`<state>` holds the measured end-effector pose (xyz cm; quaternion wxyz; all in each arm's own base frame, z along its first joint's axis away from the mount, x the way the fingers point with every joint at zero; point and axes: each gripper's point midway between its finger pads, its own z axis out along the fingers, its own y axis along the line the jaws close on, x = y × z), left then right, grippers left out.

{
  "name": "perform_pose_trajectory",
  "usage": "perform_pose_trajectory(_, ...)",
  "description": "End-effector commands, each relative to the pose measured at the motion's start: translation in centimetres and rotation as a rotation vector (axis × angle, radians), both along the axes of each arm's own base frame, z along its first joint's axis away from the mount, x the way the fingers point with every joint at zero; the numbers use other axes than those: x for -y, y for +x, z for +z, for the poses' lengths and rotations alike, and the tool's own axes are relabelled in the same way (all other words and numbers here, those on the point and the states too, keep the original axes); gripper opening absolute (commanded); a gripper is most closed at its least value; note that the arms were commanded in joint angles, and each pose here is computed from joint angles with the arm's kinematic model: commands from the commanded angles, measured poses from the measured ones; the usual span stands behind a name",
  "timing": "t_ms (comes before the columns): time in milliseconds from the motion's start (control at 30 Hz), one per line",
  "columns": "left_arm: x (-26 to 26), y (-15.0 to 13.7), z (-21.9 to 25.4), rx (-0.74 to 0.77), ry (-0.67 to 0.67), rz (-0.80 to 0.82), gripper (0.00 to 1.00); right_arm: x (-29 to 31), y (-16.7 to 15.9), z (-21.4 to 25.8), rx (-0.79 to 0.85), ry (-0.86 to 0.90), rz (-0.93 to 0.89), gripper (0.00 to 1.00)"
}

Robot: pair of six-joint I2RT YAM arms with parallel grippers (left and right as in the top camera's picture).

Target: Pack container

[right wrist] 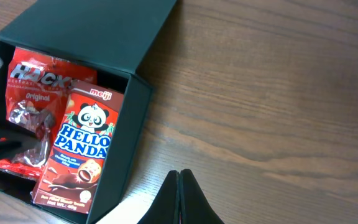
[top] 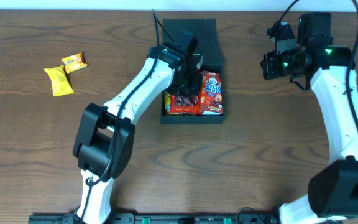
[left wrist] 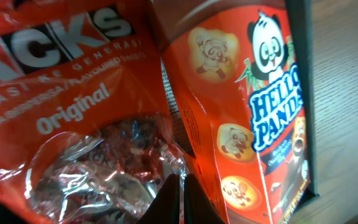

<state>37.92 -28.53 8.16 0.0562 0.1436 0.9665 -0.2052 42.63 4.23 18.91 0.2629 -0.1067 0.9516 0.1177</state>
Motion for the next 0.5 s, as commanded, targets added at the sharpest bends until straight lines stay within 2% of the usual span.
perform_pose_trajectory(0,0.5,-0.8,-0.7,-0.024,0.004,-0.030,0.06,0.0,0.2,1.8,0.047,0.004,0.009,0.01)
perform_pose_trajectory(467,-5.1,-1.6,-3.4,-0.003,0.314,-0.042,0.06,0.0,0.1,1.8,0.044,0.004,0.009,0.02)
